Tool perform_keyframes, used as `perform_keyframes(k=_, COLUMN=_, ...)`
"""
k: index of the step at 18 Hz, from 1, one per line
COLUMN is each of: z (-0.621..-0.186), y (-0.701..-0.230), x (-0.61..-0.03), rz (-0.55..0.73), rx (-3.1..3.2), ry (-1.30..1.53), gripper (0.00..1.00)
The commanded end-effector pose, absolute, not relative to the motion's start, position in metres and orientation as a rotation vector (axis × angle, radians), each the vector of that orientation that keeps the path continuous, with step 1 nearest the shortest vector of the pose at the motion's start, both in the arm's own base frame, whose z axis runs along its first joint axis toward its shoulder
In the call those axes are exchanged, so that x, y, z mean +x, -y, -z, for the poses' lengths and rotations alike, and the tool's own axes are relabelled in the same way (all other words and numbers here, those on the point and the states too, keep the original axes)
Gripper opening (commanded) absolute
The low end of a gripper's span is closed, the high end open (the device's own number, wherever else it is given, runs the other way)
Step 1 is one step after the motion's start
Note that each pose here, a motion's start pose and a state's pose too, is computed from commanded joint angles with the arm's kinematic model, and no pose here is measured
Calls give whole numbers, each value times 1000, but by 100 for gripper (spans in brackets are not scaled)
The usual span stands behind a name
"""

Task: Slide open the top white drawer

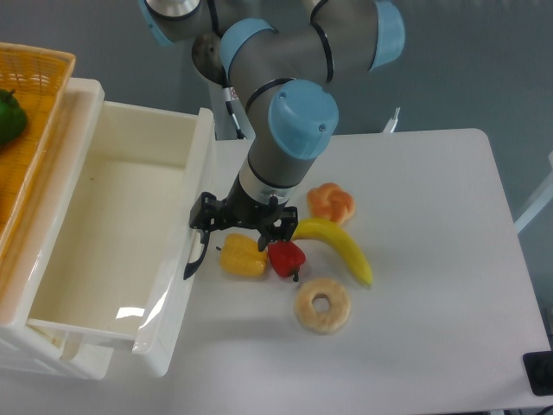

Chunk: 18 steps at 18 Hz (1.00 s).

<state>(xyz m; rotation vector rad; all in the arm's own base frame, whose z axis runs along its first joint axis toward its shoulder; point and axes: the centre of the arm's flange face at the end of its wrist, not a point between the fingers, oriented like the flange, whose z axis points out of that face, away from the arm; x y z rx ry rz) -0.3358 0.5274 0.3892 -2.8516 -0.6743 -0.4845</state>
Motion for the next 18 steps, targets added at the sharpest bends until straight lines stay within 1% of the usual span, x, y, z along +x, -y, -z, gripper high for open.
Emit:
perform_keyframes(k=5, z=-394, y=-523, x=-346, rz=457, rx=-2843, ry=675, gripper=100)
perform_keyframes(k=7, z=-399, y=-523, x=-350, rz=431, rx=-2848, ry=602, gripper=100)
perform_keyframes(k=9, z=-403, y=-524, x=-353, rz=374, rx=-2850, ry=472, gripper=100)
perform_keyframes(k=13, z=-406, y=-521, x=-365, rz=177, rx=-2899, ry=306, gripper=100)
perform_keyframes(k=16, z=-396, y=-519, x=-377, rz=39, rx=-2976, ry=181, gripper=100)
perform_keyframes(k=18, z=-386, y=-516, x=-384, rz=-27, rx=-3037, ry=66, gripper=100)
